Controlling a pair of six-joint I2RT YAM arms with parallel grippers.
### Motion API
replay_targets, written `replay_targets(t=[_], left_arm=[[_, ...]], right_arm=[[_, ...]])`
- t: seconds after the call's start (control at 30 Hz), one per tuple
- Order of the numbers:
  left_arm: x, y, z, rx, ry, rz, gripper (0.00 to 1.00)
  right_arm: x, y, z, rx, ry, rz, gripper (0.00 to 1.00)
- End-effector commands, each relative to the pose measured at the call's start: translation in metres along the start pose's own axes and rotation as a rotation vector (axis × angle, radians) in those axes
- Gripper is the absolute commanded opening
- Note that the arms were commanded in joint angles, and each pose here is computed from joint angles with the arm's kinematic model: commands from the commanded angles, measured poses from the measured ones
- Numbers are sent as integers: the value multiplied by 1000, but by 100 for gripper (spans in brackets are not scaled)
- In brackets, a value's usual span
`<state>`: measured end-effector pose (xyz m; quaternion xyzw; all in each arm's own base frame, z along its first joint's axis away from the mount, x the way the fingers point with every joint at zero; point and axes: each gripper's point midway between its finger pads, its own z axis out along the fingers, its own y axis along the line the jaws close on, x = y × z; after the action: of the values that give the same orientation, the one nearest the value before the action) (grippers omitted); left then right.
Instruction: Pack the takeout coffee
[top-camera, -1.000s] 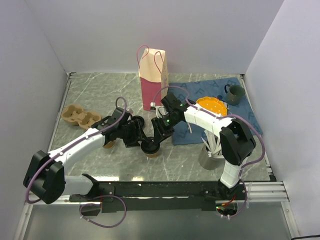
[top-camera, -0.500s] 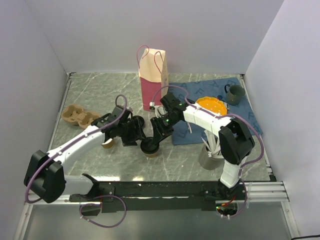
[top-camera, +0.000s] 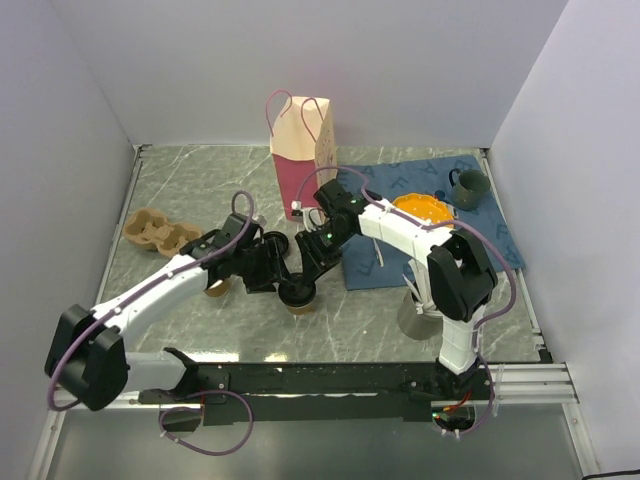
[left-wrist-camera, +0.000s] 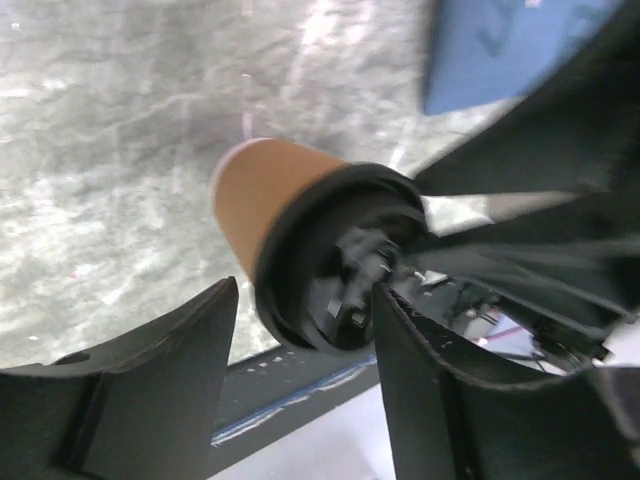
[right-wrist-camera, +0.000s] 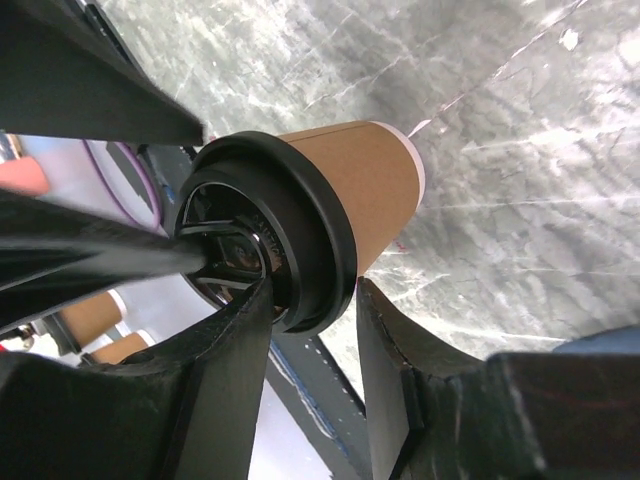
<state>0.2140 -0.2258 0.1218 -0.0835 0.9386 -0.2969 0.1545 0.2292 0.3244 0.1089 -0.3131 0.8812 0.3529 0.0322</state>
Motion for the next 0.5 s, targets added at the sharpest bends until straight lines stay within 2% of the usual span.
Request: replay_targets(t=[0.0, 0.33, 0.47], left_arm=[[-6, 13, 13, -74, 5, 24, 60], [-4, 24, 18, -103, -4, 20, 59], [-3, 25, 17, -100, -10, 12, 59]], right_arm=[[-10, -15, -5, 72, -3, -45, 46], [-29, 10, -38, 17, -88, -8, 56], [-22, 22, -44, -8, -109, 116, 56]])
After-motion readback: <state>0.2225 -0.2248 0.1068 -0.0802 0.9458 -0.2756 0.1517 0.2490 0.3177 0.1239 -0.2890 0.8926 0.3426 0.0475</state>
